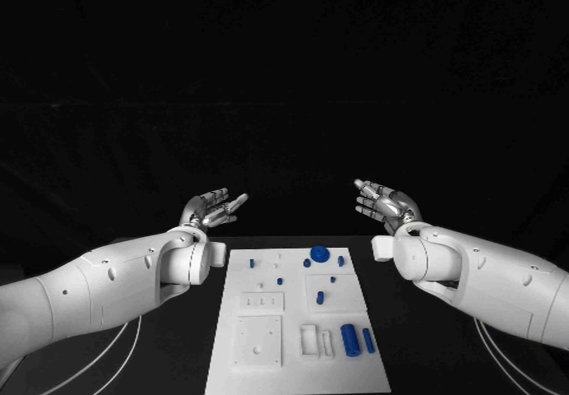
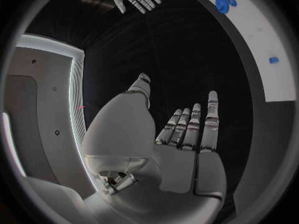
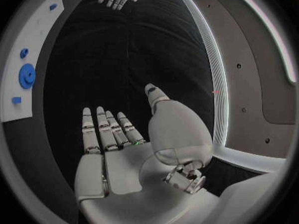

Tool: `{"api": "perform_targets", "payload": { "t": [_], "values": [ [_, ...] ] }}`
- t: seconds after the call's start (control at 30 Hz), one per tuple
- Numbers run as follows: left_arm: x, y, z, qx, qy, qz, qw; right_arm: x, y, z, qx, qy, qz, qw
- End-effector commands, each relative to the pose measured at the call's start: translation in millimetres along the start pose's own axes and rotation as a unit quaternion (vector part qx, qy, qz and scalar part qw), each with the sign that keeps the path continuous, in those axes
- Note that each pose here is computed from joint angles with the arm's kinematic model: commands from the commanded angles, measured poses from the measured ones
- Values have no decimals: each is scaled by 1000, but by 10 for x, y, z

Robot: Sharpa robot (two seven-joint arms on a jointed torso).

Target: Assemble the parts on the task board

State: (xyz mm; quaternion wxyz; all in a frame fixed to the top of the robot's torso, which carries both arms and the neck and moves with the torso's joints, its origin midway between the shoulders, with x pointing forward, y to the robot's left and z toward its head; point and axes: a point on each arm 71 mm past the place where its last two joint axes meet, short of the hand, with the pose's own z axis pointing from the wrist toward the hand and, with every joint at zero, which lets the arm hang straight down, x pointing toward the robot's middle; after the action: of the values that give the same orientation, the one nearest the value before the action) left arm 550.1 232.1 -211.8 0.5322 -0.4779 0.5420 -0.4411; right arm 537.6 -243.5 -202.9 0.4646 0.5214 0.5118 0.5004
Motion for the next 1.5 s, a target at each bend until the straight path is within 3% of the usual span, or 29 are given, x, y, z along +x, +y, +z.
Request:
{"api": "perform_targets", "payload": {
  "t": [0.03,0.13,0.4,0.43,0.57,0.8,1.03,1.27,1.5],
  "values": [
    [21,-15,94,-33,46,-5,998,55,-27,73,52,101,-11,993],
    [-26,-60,173,-36,47,3,998,-14,8,147,65,115,-16,991],
    [-39,-73,194,-37,47,5,998,-90,43,218,80,129,-21,988],
    [-52,-155,185,-23,57,0,998,-164,103,283,5,96,-133,986],
    [-73,-178,160,-15,60,4,998,-125,115,297,-20,102,-199,974],
    [-56,-247,79,0,85,21,996,-1,136,271,-64,134,-356,923],
    [16,-391,-94,16,131,26,991,208,163,199,-102,162,-492,849],
    [47,-517,-237,27,160,21,986,412,193,143,-136,170,-571,791],
    [73,-610,-341,31,177,14,984,601,208,104,-163,173,-626,743]
  ]
}}
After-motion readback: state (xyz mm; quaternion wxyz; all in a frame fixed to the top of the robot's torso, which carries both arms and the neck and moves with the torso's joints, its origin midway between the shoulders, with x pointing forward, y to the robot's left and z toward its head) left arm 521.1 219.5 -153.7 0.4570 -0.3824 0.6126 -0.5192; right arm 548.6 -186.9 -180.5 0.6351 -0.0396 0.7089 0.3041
